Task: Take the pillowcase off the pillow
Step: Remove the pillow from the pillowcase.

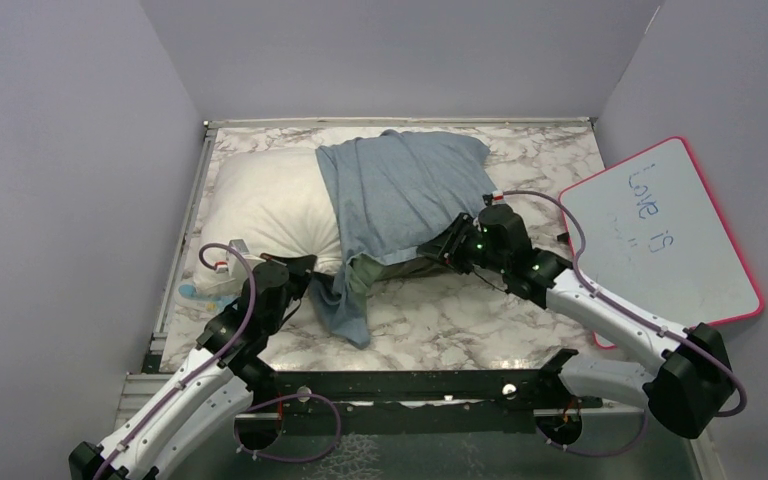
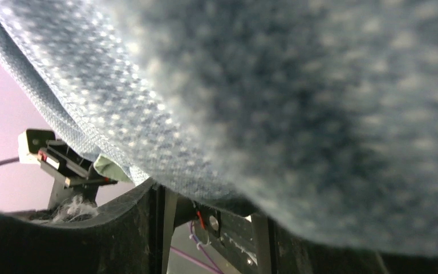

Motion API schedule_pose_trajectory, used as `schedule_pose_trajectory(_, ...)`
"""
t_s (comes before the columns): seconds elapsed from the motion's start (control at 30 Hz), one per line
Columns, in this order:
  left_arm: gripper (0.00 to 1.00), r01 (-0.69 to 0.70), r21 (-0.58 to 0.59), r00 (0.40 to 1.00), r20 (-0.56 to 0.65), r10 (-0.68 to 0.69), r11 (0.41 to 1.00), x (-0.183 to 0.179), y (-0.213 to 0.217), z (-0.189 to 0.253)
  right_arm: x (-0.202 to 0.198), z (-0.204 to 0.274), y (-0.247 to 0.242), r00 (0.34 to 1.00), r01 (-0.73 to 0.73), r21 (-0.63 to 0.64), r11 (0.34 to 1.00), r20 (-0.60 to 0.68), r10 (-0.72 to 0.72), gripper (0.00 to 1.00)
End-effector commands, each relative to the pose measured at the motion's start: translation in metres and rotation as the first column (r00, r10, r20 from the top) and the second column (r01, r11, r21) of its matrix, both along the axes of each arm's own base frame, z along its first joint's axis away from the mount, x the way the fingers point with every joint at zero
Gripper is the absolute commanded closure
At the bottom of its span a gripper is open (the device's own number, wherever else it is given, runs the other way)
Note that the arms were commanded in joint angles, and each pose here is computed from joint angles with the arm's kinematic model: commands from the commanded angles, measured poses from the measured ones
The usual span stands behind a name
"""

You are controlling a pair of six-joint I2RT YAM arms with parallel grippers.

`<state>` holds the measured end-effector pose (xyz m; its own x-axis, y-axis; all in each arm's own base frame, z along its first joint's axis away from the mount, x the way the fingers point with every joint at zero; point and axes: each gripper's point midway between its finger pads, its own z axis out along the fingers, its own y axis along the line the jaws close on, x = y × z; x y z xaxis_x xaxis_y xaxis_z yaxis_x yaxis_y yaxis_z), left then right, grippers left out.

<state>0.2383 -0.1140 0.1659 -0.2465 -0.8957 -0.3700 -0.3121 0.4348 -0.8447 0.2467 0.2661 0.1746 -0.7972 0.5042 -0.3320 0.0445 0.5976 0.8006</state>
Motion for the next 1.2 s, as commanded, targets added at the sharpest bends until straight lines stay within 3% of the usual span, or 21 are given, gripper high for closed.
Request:
schedule_pose_trajectory(0.0, 1.0, -0.016, -0.022, 0.998, 0.063, 0.017, 1.0, 0.005, 0.002, 0.016, 0.029, 0.025, -0.033, 0.972, 0.219, -0.069, 0.973, 0.108, -0.211, 0.77)
schedule_pose_trajectory(0.1, 1.0, -0.018, -0.025, 0.998, 0.061, 0.019, 1.0, 0.004, 0.003, 0.014, 0.031, 0.031, -0.054, 0.947, 0.297, -0.1, 0.95, 0.155, -0.28, 0.92)
schedule_pose_trajectory(0.23, 1.0, -0.022, -0.019, 0.998, 0.066, 0.023, 1.0, 0.004, 0.004, 0.016, 0.032, 0.031, -0.095, 0.904, 0.414, -0.232, 0.88, 0.219, -0.368, 0.97)
schedule_pose_trajectory(0.37, 1.0, -0.041, -0.007, 0.997, 0.066, 0.042, 0.999, 0.001, 0.011, 0.017, 0.031, 0.03, -0.15, 0.849, 0.527, -0.396, 0.752, 0.292, -0.441, 1.0)
schedule_pose_trajectory(0.47, 1.0, -0.057, -0.01, 0.996, 0.075, 0.058, 0.998, -0.003, 0.017, 0.018, 0.033, 0.03, -0.18, 0.832, 0.555, -0.453, 0.698, 0.313, -0.458, 1.0)
schedule_pose_trajectory(0.53, 1.0, -0.066, -0.012, 0.995, 0.079, 0.067, 0.998, -0.004, 0.019, 0.017, 0.034, 0.029, -0.191, 0.835, 0.55, -0.458, 0.699, 0.298, -0.462, 0.99)
schedule_pose_trajectory(0.67, 1.0, -0.063, -0.017, 0.995, 0.078, 0.064, 0.998, -0.004, 0.018, 0.017, 0.031, 0.029, -0.165, 0.902, 0.431, -0.402, 0.808, 0.219, -0.373, 0.95)
schedule_pose_trajectory(0.8, 1.0, -0.052, -0.022, 0.996, 0.071, 0.053, 0.998, -0.002, 0.014, 0.018, 0.017, 0.038, -0.106, 0.975, 0.186, -0.212, 0.959, 0.162, -0.153, 0.76)
schedule_pose_trajectory(0.9, 1.0, -0.033, -0.031, 0.997, 0.073, 0.035, 0.999, 0.001, 0.008, 0.019, 0.005, 0.048, -0.077, 0.984, 0.073, -0.044, 0.996, 0.168, -0.065, 0.66)
schedule_pose_trajectory(1.0, 1.0, -0.015, -0.035, 0.997, 0.069, 0.018, 0.999, 0.004, 0.002, 0.018, -0.005, 0.05, -0.063, 0.987, 0.022, 0.049, 0.999, 0.158, -0.03, 0.49)
schedule_pose_trajectory(1.03, 1.0, -0.012, -0.037, 0.998, 0.068, 0.014, 0.999, 0.004, 0.001, 0.018, -0.008, 0.048, -0.06, 0.989, 0.019, 0.059, 0.998, 0.148, -0.027, 0.4)
schedule_pose_trajectory(1.07, 1.0, -0.009, -0.038, 0.998, 0.066, 0.011, 0.999, 0.005, -0.001, 0.017, -0.01, 0.047, -0.058, 0.99, 0.018, 0.064, 0.998, 0.136, -0.027, 0.13)
schedule_pose_trajectory(1.1, 1.0, -0.004, -0.04, 0.998, 0.067, 0.007, 0.999, 0.006, -0.002, 0.017, -0.012, 0.046, -0.054, 0.992, 0.017, 0.068, 0.998, 0.125, -0.025, 0.02)
schedule_pose_trajectory(1.17, 1.0, 0.0, -0.045, 0.998, 0.068, 0.003, 0.999, 0.007, -0.004, 0.017, -0.017, 0.044, -0.043, 0.993, -0.003, 0.087, 0.996, 0.115, -0.007, 0.0)
